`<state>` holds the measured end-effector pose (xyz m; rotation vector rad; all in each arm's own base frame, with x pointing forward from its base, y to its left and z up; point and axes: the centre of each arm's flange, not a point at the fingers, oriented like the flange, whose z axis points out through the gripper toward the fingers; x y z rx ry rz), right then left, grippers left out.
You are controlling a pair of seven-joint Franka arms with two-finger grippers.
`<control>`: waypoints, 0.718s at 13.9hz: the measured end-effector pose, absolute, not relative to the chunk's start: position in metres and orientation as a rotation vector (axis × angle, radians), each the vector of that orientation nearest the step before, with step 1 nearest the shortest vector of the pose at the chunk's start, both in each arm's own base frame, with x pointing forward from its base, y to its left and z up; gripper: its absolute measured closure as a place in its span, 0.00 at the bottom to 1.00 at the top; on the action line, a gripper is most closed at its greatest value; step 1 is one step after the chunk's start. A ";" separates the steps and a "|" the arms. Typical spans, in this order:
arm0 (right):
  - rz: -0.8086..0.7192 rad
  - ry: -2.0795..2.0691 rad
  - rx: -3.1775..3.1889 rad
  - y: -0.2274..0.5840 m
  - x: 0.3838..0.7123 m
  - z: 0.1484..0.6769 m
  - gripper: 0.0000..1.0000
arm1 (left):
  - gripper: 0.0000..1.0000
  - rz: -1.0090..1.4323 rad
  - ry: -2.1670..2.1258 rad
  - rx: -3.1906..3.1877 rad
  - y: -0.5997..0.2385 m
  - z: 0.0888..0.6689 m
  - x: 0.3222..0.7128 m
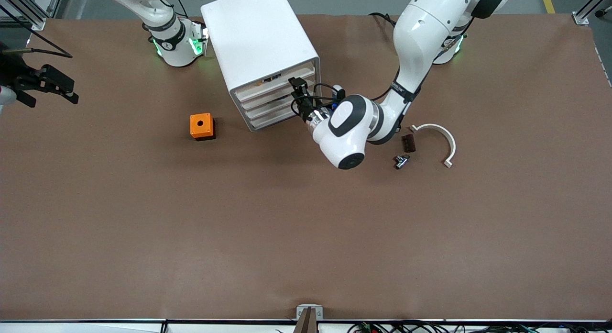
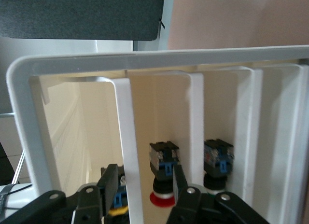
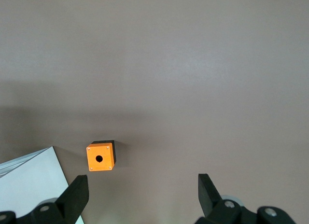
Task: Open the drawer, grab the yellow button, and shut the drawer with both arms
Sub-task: 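Reach the left gripper to the cabinet's drawer handle and grasp it, then pull the drawer open with the left gripper while the right gripper reaches in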
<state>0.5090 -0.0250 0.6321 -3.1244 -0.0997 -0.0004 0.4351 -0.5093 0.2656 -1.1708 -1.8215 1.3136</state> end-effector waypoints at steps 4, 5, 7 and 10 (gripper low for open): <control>-0.003 -0.069 -3.125 -0.036 0.511 0.632 0.00 | 0.59 1.289 -1.807 -1.149 -0.515 0.260 0.426; 0.019 -0.072 -3.125 -0.035 0.515 0.625 0.00 | 0.66 1.291 -1.802 -1.145 -0.515 0.259 0.426; 0.116 -0.076 -3.121 -0.033 0.536 0.589 0.00 | 0.87 1.300 -1.787 -1.135 -0.516 0.265 0.426; 0.227 -0.074 -3.118 -0.036 0.577 0.532 0.00 | 0.86 1.308 -1.810 -1.118 -0.507 0.265 0.438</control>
